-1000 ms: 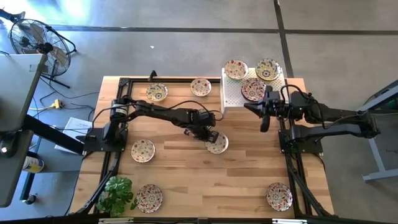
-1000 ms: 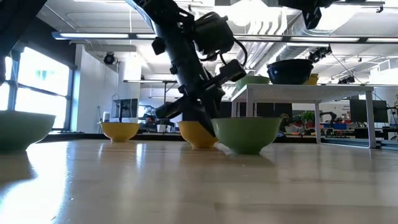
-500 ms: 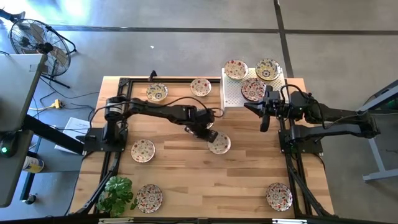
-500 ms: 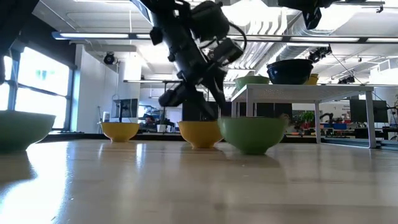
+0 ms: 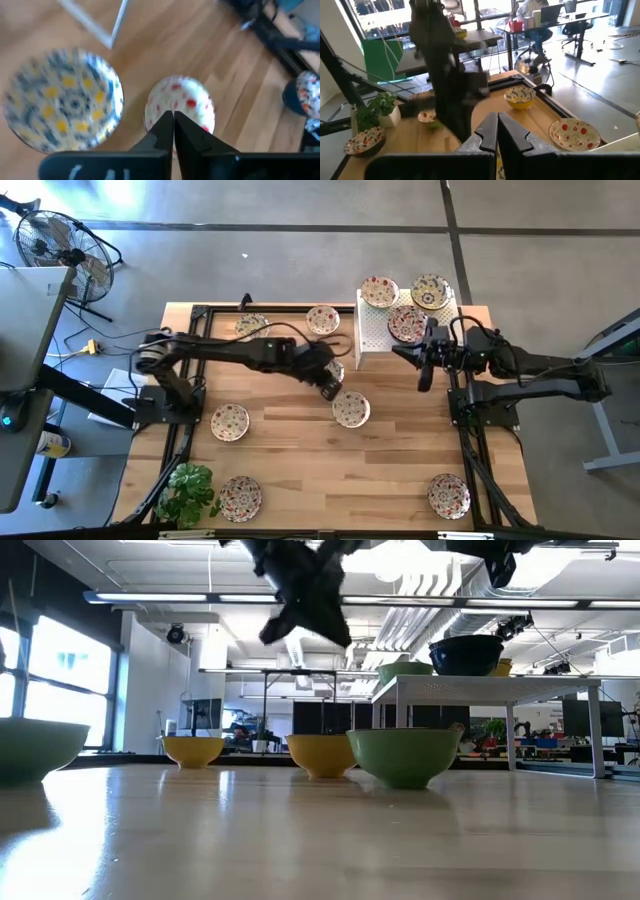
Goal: Pick & Place Mini bowls
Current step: Stack the green patterned bowl on top of the green bowl on the shelf
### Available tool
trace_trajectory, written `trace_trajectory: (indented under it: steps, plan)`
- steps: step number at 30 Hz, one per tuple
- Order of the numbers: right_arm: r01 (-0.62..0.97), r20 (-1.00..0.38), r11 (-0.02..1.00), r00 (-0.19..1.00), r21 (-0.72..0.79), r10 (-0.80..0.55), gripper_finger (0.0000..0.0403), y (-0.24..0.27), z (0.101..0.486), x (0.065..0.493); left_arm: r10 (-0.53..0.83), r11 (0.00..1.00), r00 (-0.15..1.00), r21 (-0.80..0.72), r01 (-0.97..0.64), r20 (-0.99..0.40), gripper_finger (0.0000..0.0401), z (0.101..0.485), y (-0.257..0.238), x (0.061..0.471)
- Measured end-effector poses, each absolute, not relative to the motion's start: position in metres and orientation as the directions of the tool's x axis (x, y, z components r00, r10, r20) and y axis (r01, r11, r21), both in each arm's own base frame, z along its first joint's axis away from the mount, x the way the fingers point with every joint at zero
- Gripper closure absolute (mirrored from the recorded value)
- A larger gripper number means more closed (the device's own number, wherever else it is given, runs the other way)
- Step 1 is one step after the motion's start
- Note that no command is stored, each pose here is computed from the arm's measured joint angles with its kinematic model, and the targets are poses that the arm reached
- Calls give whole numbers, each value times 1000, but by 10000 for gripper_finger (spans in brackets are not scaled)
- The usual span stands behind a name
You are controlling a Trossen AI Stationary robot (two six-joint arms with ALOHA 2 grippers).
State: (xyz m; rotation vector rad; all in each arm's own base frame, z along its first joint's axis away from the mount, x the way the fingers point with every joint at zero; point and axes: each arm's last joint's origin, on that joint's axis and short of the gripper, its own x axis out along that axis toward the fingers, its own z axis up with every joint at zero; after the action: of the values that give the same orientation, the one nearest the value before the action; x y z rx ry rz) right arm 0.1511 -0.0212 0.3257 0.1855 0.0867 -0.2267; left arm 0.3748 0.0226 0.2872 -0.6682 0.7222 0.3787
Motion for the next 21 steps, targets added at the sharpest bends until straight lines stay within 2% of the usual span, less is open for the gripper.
trace_trajectory:
  steps: [5, 7, 11, 16, 21]
  plan:
    - [245, -139, 952, 965, 185, -222, 402, -19, 321, 158, 183, 774, 730, -361, -520, -658, 394, 301, 22, 345]
    - [247, -147, 951, 964, 185, -222, 402, -16, 319, 163, 186, 784, 728, -347, -515, -659, 399, 294, 22, 328]
    - [265, -184, 947, 955, 183, -232, 402, -10, 320, 176, 187, 802, 819, -397, -447, -543, 399, 287, 20, 300]
    - [277, -242, 946, 942, 166, -233, 402, -3, 326, 194, 189, 819, 873, -419, -392, -449, 399, 266, 18, 261]
    - [301, -324, 937, 917, 180, -232, 402, 6, 328, 208, 204, 853, 903, -383, -353, -377, 400, 260, 19, 222]
